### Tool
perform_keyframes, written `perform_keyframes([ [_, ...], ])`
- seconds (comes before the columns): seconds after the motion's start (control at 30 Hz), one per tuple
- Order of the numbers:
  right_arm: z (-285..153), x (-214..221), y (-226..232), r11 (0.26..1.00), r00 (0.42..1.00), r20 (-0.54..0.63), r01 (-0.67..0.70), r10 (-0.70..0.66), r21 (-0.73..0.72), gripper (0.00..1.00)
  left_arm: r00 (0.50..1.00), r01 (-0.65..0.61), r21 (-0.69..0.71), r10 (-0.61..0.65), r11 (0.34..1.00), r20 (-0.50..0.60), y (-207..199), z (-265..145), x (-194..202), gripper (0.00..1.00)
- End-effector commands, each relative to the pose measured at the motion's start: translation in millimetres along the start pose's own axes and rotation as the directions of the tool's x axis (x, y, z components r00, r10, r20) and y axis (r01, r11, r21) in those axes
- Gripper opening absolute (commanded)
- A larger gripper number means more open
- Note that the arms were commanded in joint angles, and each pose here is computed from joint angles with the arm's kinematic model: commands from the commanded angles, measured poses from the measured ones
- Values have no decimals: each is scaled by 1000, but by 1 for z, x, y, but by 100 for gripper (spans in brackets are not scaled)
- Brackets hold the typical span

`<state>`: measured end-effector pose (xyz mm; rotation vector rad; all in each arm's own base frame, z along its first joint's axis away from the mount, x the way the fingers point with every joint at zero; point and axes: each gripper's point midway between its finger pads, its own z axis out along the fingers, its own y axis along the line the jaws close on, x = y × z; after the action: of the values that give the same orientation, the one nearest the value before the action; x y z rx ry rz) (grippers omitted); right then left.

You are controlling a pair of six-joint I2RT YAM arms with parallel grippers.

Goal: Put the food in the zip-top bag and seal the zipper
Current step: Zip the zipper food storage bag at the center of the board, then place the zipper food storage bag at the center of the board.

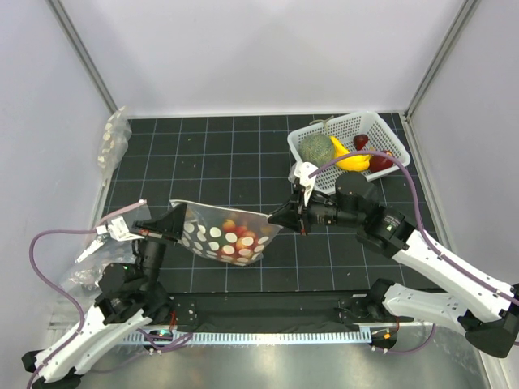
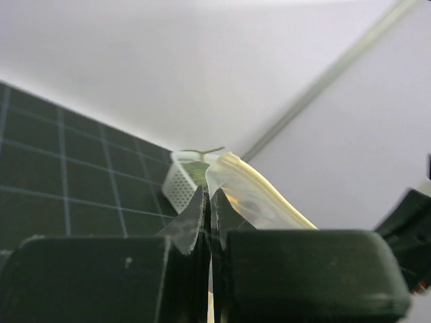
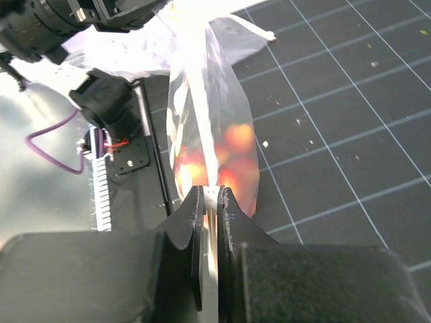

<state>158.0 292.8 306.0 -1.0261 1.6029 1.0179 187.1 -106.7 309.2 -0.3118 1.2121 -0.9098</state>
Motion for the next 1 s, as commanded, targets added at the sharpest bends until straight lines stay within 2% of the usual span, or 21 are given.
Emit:
perform_keyframes([
  [0.0,-14,-2,-9,996,1000,-1,-7,7,87,1,976,93,-318,-24,944,216,57,-9,-42,0],
  [0.33,-30,-1,-19,985,1000,-7,-9,10,175,1,968,117,-319,-35,941,249,60,-11,-45,0],
  [0.4,-29,-4,-18,985,1000,11,-8,6,171,10,969,114,-304,-38,946,246,58,-9,-43,0],
  [0.43,-28,-4,-18,986,1000,15,-8,6,166,32,972,103,-288,-34,952,233,54,-6,-40,0],
  [0.47,-27,-4,-17,986,1000,16,-11,9,164,43,973,92,-290,-24,953,230,55,-7,-40,0],
  [0.5,-26,-5,-18,986,1000,19,-13,10,166,50,974,91,-256,-32,962,225,47,-4,-40,0],
  [0.6,-25,-11,-27,976,998,52,-33,22,214,63,985,43,-228,-2,973,175,38,6,-30,0],
  [0.8,-26,-15,-30,974,992,129,-23,-7,227,67,999,-53,-94,54,994,4,2,34,10,0],
  [0.87,-26,-13,-32,971,990,139,-27,-6,239,68,991,-101,-19,99,995,-89,-12,42,34,0],
  [0.93,-26,-14,-39,962,986,165,-38,-7,272,68,987,-109,41,113,993,-115,-28,48,38,0],
  [0.97,-28,-15,-42,955,984,175,-45,-7,292,69,978,-124,72,134,990,-162,-32,51,52,0],
])
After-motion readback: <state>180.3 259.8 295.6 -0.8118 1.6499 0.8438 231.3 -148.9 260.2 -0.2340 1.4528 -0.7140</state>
